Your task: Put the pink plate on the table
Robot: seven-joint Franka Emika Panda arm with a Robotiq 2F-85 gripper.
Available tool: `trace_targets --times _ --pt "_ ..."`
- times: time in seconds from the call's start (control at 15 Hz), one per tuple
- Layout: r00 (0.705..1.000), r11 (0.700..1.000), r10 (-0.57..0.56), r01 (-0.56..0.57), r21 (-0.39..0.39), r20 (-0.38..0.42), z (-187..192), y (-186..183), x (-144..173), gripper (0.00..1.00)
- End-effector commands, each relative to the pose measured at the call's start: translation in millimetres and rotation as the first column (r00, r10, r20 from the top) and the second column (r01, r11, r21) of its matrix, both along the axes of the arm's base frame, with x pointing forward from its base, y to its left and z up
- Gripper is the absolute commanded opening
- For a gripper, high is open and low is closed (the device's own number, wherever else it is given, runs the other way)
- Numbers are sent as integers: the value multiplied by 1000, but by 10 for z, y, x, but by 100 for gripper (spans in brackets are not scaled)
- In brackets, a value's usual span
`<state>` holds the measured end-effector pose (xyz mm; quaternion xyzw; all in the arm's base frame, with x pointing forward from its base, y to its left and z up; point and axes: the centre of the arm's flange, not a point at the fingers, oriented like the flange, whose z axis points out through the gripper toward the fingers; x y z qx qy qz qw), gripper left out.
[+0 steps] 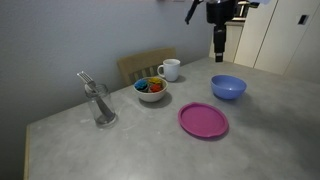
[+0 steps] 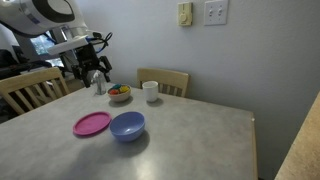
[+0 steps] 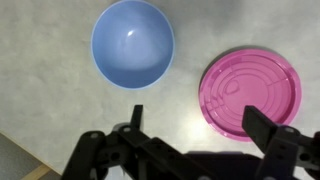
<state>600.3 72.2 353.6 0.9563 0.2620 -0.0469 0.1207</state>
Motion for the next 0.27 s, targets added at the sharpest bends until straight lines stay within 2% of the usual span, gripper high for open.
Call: trace_targets --times 0.0,0.2 --pt "1000 1000 -2 2 0 1 17 -3 -21 100" --pt "1000 1000 -3 3 -2 -5 -4 -6 -44 100"
